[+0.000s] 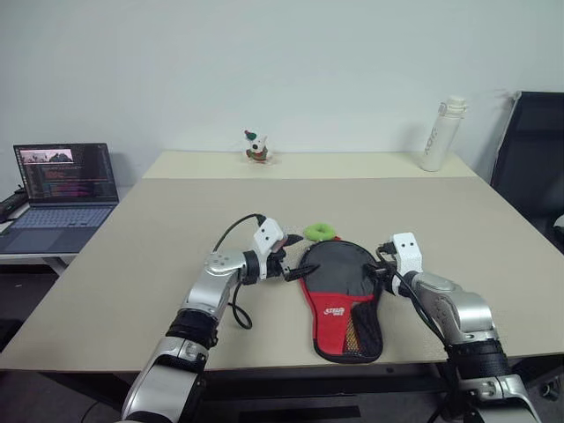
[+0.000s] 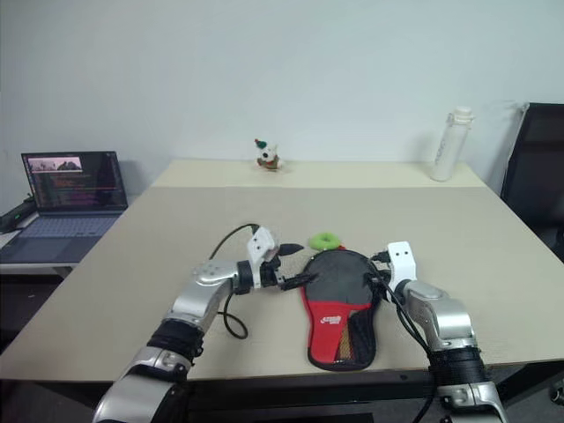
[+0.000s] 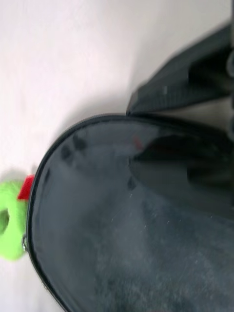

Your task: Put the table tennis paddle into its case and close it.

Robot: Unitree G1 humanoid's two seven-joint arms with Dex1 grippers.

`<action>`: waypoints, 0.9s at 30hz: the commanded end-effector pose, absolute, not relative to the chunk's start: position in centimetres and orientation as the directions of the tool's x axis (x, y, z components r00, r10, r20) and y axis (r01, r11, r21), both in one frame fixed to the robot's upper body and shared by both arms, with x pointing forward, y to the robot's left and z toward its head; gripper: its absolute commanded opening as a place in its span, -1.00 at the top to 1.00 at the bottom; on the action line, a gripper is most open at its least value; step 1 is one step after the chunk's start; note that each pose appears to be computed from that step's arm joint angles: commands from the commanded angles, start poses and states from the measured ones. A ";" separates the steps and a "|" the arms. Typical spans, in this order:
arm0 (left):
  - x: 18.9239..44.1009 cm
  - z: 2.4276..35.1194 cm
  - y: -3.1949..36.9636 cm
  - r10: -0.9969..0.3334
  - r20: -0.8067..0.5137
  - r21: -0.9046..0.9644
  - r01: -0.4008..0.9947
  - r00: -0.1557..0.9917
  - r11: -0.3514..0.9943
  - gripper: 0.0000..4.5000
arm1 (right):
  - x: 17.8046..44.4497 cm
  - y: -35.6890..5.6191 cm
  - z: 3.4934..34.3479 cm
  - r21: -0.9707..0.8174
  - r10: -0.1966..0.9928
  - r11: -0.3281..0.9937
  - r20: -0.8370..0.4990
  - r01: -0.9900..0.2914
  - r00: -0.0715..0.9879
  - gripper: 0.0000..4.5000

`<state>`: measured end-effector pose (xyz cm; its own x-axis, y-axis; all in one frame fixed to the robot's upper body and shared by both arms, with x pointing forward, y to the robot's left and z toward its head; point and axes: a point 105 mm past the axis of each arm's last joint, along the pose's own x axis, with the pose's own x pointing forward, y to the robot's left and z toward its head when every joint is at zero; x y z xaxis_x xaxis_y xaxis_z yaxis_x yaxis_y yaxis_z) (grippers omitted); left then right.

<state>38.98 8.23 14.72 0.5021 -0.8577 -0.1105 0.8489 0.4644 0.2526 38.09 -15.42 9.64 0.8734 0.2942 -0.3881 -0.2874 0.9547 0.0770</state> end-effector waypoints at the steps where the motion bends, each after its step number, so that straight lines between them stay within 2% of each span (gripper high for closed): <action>1: 38.6 16.5 8.2 -0.869 -0.060 0.282 0.843 0.492 0.458 -1.00 | 37.1 -15.2 9.3 0.096 0.270 0.963 -0.413 -0.253 0.870 0.96; 8: 38.2 16.2 8.3 -0.875 -0.075 0.279 0.853 0.478 0.442 -1.00 | 35.7 -14.2 8.4 0.139 0.263 0.965 -0.456 -0.224 0.850 0.98; 15: 38.0 15.4 8.6 -0.875 -0.097 0.269 0.859 0.473 0.435 -1.00 | 35.4 -12.8 8.8 0.139 0.322 0.947 -0.435 -0.290 0.841 0.98; 27: 37.8 14.9 8.5 -0.877 -0.109 0.265 0.864 0.467 0.427 -1.00 | 39.1 -13.7 10.5 0.049 0.308 0.949 -0.372 -0.313 0.876 0.98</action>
<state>37.96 8.74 13.69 0.4736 -0.8693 -0.1415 0.8706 0.4378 0.2244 38.67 -14.02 9.73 0.8690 0.2957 -0.3967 -0.2928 0.9536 0.0696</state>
